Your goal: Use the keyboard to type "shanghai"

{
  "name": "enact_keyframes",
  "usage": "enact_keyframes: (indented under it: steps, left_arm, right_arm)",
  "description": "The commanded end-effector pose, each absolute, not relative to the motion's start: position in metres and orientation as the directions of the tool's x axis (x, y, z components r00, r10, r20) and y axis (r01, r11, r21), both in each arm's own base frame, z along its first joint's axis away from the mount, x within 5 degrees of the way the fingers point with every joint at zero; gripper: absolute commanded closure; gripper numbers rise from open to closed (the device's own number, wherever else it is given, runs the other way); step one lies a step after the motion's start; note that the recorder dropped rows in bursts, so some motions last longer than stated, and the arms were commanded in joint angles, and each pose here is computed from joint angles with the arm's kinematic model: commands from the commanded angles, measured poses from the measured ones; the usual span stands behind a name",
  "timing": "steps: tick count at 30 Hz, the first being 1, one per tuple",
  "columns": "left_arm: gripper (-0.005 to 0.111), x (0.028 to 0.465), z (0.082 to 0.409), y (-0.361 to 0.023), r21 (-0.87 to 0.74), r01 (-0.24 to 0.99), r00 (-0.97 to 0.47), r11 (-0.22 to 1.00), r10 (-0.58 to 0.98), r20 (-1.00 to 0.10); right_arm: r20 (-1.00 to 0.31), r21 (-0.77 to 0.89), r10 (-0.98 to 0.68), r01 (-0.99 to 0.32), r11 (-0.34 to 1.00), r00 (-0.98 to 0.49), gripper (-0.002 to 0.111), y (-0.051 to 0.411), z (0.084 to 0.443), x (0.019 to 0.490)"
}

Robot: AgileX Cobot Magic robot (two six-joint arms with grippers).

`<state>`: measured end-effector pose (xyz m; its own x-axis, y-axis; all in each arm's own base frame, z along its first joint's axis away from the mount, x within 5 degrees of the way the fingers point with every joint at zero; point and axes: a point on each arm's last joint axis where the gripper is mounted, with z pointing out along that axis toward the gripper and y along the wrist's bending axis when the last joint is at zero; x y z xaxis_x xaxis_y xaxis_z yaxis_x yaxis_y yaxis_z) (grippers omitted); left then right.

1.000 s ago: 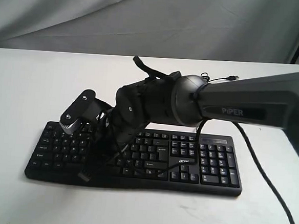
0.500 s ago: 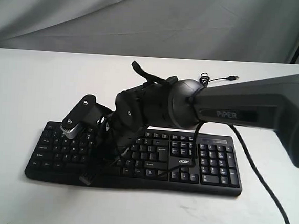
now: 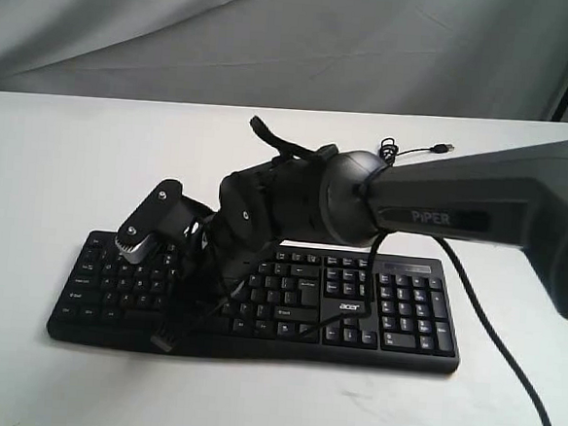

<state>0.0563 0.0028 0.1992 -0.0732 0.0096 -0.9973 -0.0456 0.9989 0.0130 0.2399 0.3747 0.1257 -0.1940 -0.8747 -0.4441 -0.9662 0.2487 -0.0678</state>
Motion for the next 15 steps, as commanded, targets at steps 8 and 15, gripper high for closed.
enact_keyframes:
  steps: [8,15]
  left_arm:
    - [0.107,0.056,0.199,0.002,0.008,-0.039,-0.067,0.999,0.005,-0.998]
    - [0.107,0.056,0.199,0.002,0.008,-0.039,-0.067,0.999,0.005,-0.998]
  right_arm:
    - [-0.487,-0.108,-0.860,-0.967,0.231,-0.151,0.108,0.381,0.153,0.249]
    - [-0.476,-0.102,-0.866,-0.968,0.229,-0.155,0.108,0.384,0.145,0.250]
